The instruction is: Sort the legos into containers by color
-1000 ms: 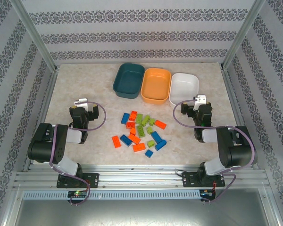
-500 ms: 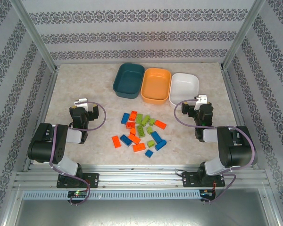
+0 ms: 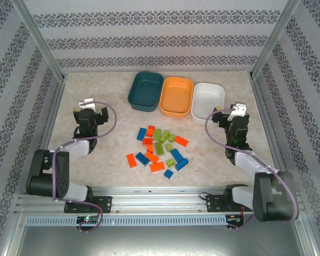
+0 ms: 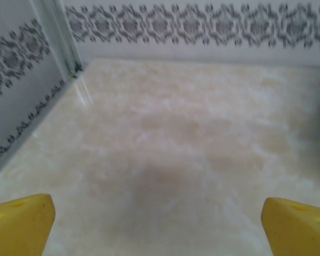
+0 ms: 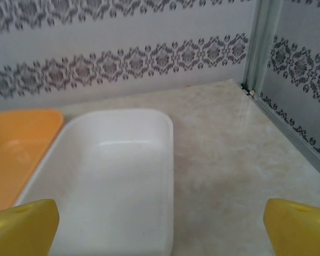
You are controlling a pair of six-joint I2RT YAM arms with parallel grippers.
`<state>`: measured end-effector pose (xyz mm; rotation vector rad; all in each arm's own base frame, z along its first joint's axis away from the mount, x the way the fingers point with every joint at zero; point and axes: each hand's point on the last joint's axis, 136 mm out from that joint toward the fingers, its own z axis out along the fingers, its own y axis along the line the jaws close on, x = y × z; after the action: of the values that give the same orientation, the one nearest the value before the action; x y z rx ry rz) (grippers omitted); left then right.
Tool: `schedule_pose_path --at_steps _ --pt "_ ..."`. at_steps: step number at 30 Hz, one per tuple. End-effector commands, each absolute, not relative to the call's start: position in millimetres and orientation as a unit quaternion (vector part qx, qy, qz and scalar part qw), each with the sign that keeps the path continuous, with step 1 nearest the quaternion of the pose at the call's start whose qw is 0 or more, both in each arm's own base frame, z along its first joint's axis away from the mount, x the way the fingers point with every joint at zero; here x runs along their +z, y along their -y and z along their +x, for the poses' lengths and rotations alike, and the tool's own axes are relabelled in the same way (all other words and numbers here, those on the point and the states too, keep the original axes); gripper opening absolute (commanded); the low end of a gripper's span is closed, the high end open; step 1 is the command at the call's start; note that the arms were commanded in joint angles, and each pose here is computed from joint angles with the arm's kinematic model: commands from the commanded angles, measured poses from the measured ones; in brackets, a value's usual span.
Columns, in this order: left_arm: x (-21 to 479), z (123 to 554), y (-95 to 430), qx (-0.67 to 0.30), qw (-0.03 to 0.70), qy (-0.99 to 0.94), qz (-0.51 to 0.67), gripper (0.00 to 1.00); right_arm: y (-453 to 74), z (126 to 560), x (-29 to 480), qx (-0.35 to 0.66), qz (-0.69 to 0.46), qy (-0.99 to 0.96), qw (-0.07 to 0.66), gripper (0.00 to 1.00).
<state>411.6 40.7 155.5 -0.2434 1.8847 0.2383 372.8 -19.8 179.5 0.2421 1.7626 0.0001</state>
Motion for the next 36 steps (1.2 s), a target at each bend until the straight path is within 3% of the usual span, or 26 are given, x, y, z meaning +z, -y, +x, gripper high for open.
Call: schedule_pose_path --at_steps 1,9,17,22,28,36 --pt "165.8 395.0 -57.4 0.116 0.545 -0.813 -0.168 1.0 29.3 367.0 195.2 0.039 0.19 -0.756 0.625 0.98" --pt "200.1 371.3 -37.9 -0.001 0.501 -0.827 -0.256 1.0 -0.2 345.8 199.3 0.152 0.219 -0.79 0.552 0.98" --pt "184.8 359.3 27.0 -0.158 0.432 -0.867 -0.193 1.0 -57.4 332.3 166.7 0.267 0.183 -0.867 0.379 0.98" --pt "178.2 353.3 78.1 -0.263 0.365 -0.885 -0.12 1.0 -86.2 309.7 137.9 0.238 0.139 -0.924 0.266 0.98" --pt "166.4 338.3 114.4 -0.27 0.314 -0.909 -0.057 1.0 -119.6 273.8 118.2 0.178 0.053 -0.963 0.197 0.88" --pt "140.0 313.3 156.7 -0.223 0.234 -0.946 0.035 1.0 -136.1 240.7 96.1 0.174 0.075 -0.971 0.143 0.82"
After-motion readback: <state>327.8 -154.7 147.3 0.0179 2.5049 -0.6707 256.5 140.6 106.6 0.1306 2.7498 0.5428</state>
